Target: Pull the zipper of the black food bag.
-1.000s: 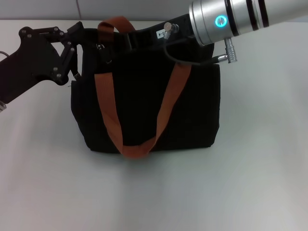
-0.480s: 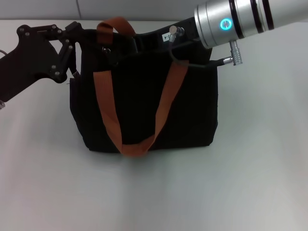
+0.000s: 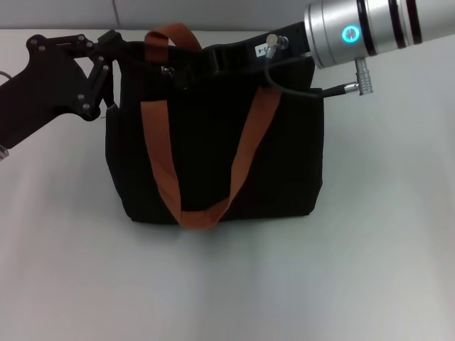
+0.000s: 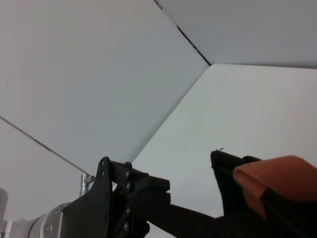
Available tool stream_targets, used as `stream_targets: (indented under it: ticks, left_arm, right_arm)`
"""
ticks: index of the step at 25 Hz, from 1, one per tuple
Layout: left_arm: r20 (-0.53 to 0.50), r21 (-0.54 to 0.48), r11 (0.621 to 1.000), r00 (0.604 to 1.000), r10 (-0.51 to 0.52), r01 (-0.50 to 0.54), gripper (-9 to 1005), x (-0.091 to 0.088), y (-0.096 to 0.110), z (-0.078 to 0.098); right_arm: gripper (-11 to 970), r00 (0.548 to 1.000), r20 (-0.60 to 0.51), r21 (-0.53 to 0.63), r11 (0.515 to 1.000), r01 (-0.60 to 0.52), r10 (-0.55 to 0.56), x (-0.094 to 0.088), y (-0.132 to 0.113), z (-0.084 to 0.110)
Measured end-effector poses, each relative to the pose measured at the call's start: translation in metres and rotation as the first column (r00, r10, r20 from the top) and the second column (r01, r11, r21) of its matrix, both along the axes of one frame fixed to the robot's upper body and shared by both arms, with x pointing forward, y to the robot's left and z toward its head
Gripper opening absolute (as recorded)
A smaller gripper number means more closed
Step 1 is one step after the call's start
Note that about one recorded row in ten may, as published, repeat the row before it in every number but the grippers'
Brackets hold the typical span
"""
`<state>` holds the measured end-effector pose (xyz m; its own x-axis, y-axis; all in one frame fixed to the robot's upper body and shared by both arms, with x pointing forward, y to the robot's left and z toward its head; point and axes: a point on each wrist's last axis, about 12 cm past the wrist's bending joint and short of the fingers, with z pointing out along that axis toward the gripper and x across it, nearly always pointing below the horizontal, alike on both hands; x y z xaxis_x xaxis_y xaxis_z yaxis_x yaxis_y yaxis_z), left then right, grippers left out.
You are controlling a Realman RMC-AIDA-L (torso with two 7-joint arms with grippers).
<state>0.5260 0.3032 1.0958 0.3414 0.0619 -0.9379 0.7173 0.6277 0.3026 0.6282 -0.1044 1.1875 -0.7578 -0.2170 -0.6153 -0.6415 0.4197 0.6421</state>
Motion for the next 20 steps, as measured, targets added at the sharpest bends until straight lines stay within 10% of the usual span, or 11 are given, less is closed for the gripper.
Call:
stream_targets:
  ticks: [20]
  left_arm:
    - [-0.004, 0.011, 1.0, 1.0, 0.011, -0.011, 23, 0.002, 0.001, 0.0]
  right_arm:
    - [-3, 0.998, 0.006, -0.027, 0.998, 0.061, -0.061, -0.008, -0.029, 0.002]
